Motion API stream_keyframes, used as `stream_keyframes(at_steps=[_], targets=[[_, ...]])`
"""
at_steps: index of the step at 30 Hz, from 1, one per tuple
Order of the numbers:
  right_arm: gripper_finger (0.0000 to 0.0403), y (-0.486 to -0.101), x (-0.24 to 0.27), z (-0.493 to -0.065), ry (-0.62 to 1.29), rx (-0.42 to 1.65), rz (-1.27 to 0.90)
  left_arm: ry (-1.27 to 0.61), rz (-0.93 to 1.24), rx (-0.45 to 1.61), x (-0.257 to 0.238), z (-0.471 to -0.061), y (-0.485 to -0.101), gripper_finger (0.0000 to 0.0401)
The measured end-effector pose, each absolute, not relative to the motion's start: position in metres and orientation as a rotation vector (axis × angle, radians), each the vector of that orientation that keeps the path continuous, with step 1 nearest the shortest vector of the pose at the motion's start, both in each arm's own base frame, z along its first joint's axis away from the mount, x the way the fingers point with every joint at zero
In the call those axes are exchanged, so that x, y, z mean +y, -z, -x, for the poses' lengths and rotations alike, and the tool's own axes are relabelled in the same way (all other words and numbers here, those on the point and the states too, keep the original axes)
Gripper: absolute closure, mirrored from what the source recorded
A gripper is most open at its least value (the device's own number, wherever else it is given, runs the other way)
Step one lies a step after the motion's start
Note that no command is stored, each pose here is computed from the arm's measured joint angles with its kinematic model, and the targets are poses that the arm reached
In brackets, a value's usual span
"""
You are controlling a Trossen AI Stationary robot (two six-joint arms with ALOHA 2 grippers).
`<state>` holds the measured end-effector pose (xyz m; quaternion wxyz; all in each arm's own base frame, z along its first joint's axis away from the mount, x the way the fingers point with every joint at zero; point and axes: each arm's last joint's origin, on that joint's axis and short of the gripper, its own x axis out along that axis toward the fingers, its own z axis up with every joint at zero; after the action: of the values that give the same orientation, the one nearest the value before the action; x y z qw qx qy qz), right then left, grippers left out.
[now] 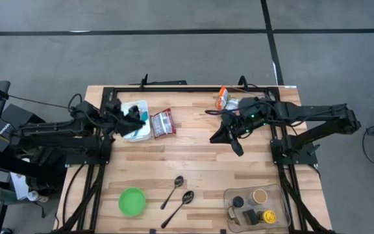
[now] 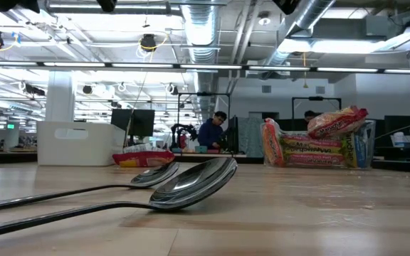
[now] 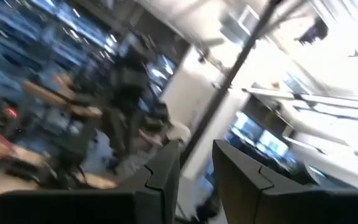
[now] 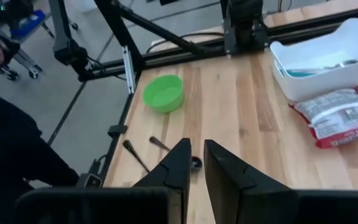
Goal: Pick & Place Food Item
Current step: Put the top black spoon into the white bin
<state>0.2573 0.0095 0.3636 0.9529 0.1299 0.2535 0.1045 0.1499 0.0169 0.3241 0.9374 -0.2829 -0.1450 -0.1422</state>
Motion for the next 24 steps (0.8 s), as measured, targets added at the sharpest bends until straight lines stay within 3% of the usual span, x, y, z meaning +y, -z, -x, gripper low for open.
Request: stream_keyframes(at_steps=[6, 13, 24], targets=[[0.0363, -0.362, 0.012, -0.258, -0.221, 0.524, -0.265, 0.396, 0.617, -0.179, -0.004, -0.169, -0.312, 0.0309], [0.0363, -0.361, 0.012, -0.257, -0.229, 0.532, -0.226, 0.353, 0.674, -0.056, -0.031, -0.194, -0.291, 0.0309], [0.0363, -0.362, 0.007, -0.258, -0.211, 0.515, -0.227, 0.118, 0.824, 0.096, -0.075, -0.218, -0.251, 0.031]])
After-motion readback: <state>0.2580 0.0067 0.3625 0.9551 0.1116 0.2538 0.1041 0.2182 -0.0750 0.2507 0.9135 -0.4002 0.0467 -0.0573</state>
